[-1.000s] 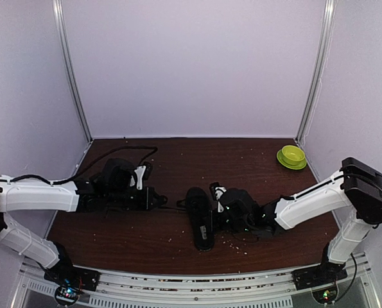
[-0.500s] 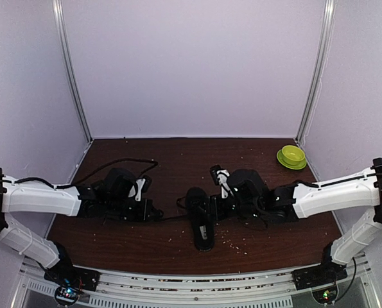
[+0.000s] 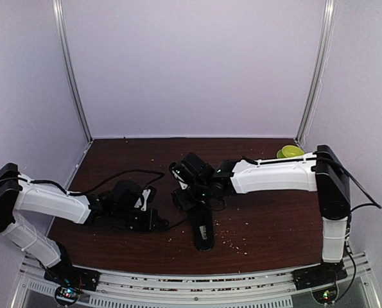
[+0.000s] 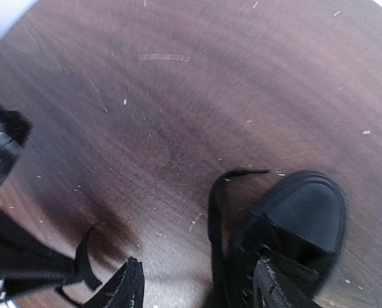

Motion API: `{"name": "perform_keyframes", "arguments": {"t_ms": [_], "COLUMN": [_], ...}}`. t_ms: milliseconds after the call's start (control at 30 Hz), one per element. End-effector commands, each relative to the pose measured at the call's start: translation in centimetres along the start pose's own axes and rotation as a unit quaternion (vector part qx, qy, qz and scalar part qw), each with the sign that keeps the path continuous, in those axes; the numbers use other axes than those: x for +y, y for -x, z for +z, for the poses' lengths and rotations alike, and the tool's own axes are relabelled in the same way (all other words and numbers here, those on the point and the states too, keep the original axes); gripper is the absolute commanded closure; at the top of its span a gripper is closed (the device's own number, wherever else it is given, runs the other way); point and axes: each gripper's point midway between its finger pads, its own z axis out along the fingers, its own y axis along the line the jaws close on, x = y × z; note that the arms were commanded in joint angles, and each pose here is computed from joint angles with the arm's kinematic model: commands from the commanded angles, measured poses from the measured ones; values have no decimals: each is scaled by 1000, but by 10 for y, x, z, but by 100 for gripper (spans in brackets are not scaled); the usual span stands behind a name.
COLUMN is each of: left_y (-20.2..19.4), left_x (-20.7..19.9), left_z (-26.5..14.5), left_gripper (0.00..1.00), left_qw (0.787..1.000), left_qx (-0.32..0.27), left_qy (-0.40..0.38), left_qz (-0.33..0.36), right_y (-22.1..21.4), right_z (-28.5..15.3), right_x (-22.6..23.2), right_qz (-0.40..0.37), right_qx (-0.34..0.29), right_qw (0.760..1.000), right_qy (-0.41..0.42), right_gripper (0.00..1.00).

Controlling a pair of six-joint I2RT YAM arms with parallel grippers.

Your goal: Tie the shoes

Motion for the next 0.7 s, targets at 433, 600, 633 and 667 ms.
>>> {"name": "perform_keyframes", "arguments": {"t_ms": [433, 600, 633, 667], "left_y": [7, 7, 7, 7], "left_x": [-11, -12, -13, -13], "left_z": [3, 4, 4, 4], "left_gripper": [100, 100, 100, 100], "left_qw": [999, 999, 999, 999], "left_qx": [-34, -31, -31, -32], "left_qy": [-25, -27, -28, -29], "left_qz": [9, 11, 12, 13], "right_y": [-24, -24, -25, -25], "right_z": [81, 89, 90, 92], "right_x": [-32, -44, -47, -49], "right_qz": [15, 33, 37, 43], "right_qx": [111, 108, 109, 109], "right_qw": [987, 984, 983, 983], "right_qy": [-118, -140, -141, -141], "right_gripper": [59, 60, 60, 60]}}
